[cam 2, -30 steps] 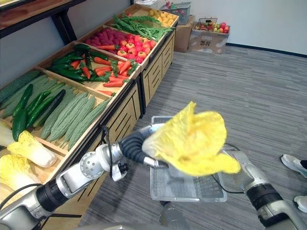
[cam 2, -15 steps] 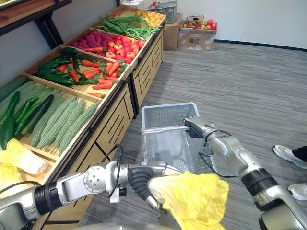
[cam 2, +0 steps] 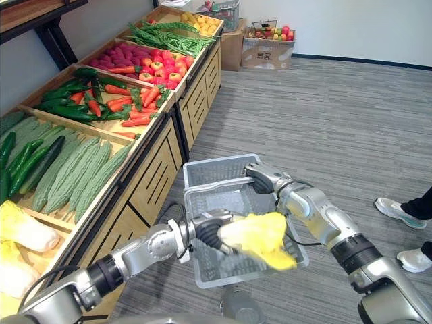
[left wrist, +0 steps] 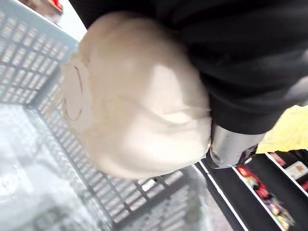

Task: Pick vegetable in the basket

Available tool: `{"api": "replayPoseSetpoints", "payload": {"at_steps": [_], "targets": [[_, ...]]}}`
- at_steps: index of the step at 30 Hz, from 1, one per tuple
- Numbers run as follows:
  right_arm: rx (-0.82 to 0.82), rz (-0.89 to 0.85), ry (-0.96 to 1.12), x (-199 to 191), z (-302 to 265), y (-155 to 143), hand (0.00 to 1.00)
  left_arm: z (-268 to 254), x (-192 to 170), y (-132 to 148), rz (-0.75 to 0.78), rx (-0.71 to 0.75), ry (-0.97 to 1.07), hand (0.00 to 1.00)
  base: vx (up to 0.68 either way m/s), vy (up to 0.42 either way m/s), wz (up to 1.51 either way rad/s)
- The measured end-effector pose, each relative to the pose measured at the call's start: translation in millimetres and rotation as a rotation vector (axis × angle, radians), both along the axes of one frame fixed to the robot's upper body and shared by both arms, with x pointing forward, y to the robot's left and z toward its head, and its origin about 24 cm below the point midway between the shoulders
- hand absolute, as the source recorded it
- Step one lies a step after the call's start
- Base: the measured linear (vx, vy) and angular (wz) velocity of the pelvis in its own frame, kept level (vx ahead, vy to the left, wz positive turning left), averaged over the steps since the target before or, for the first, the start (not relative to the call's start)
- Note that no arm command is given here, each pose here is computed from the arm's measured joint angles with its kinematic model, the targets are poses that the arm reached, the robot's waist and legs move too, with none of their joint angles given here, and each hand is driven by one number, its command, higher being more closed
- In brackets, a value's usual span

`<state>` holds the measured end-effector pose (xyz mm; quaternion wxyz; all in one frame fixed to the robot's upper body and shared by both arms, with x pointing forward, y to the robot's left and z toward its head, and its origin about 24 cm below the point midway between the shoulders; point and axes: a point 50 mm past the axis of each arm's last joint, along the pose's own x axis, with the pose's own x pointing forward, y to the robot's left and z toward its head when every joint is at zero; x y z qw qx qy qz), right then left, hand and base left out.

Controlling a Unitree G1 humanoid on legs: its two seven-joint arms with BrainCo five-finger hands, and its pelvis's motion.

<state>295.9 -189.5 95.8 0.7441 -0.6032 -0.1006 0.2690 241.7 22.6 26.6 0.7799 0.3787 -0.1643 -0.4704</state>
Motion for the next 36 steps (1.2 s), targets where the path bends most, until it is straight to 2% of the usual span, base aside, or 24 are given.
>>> {"api": "replayPoseSetpoints", "payload": {"at_steps": [8,9,12,26,31,36], "targets": [[0.054,0.018,-0.005,3.0,0.0,13.9,1.0,-21.7,26.4,12.0,0.173,0.149,-0.03,1.0,0.02,-0.004,-0.03],[0.057,0.017,-0.009,4.6,1.6,15.0,1.0,-22.1,30.5,13.1,0.179,0.177,-0.051,0.0,0.02,-0.004,-0.03],[0.06,0.014,-0.024,8.2,6.5,17.1,1.0,-21.9,38.3,14.9,0.185,0.227,-0.086,0.0,0.03,-0.007,-0.01],[0.085,-0.062,-0.009,16.1,8.1,5.1,1.0,-15.3,42.0,6.6,0.149,0.235,-0.104,0.0,0.01,-0.004,0.08],[0.149,-0.132,-0.02,15.1,7.7,-4.5,1.0,10.6,28.4,-14.9,0.029,0.152,-0.185,0.0,0.0,-0.027,0.12],[0.192,-0.264,-0.042,11.5,9.1,-31.7,1.0,63.7,-6.0,-33.3,-0.18,-0.081,-0.25,0.0,0.0,-0.033,0.16]]}}
